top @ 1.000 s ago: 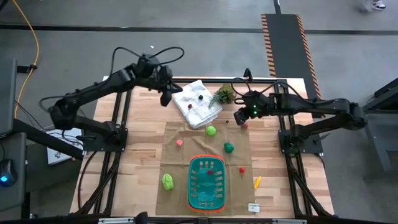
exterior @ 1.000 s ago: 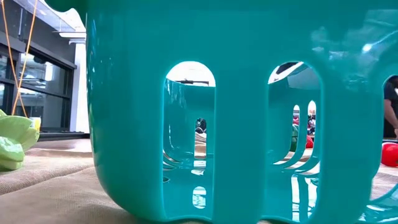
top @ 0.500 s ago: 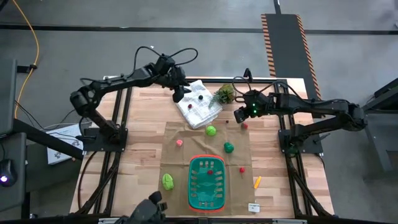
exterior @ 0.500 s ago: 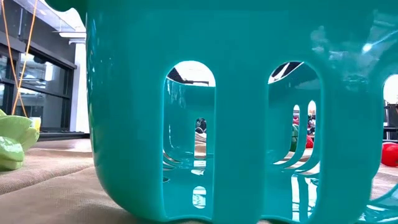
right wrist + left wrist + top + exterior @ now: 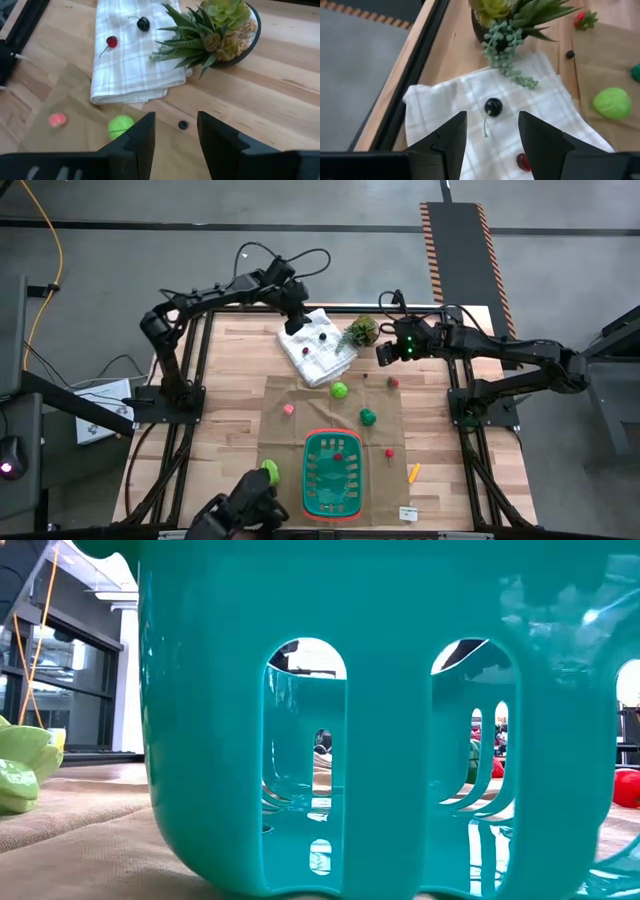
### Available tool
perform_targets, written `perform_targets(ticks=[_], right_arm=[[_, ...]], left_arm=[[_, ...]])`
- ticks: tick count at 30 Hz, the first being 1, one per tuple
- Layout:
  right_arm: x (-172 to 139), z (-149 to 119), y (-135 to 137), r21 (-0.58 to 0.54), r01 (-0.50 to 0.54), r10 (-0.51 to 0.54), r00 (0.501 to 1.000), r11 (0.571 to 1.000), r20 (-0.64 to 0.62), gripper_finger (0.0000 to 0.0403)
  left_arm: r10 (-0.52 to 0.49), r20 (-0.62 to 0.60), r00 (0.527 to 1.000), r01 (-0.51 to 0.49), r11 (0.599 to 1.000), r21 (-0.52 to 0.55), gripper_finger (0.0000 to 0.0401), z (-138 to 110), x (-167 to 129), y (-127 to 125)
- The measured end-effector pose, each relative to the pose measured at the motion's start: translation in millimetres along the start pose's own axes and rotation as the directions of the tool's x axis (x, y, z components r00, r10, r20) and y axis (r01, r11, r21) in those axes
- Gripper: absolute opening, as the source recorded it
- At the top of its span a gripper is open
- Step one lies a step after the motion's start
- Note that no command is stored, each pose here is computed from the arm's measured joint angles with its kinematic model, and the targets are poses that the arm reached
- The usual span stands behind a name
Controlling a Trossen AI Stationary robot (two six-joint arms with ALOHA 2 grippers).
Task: Pick and placing Produce into tupperware
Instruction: Put the black cherry into the blue bin
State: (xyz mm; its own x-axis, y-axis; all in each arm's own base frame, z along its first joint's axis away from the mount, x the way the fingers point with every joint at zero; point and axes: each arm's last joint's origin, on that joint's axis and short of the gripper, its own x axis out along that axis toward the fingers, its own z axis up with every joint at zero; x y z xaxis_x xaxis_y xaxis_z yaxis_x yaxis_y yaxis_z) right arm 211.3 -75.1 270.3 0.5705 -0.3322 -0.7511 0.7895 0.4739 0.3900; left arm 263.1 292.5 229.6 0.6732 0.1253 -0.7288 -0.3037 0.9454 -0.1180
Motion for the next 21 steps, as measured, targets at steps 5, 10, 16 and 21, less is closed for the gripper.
perform_targets(ticks=[5, 10, 16, 21], right_arm=[[0.1, 0.6, -0.5, 0.022, 0.001, -0.001, 1.000, 1.000, 0.002, 0.0138], [0.2, 0.5, -0.3, 0.028, 0.001, -0.001, 1.000, 1.000, 0.002, 0.0138], [0.2, 0.5, -0.2, 0.028, 0.000, 0.000, 1.000, 1.000, 0.003, 0.0138], [0.3, 0.6, -0.1, 0.025, 0.000, 0.000, 1.000, 1.000, 0.004, 0.0138]], left_arm=[[-0.005, -0.103, 0.995, 0.005, 1.000, 0.006, 0.0167, 2.7, 13.3, 8.9], [0.001, -0.188, 0.982, 0.004, 1.000, 0.024, 0.0168, -2.0, 22.4, 13.2], [-0.022, -0.205, 0.978, 0.036, 0.997, 0.065, 0.0168, -5.3, 31.0, 12.0], [-0.054, -0.216, 0.975, 0.098, 0.976, 0.197, 0.0168, -2.0, 38.5, -2.1]])
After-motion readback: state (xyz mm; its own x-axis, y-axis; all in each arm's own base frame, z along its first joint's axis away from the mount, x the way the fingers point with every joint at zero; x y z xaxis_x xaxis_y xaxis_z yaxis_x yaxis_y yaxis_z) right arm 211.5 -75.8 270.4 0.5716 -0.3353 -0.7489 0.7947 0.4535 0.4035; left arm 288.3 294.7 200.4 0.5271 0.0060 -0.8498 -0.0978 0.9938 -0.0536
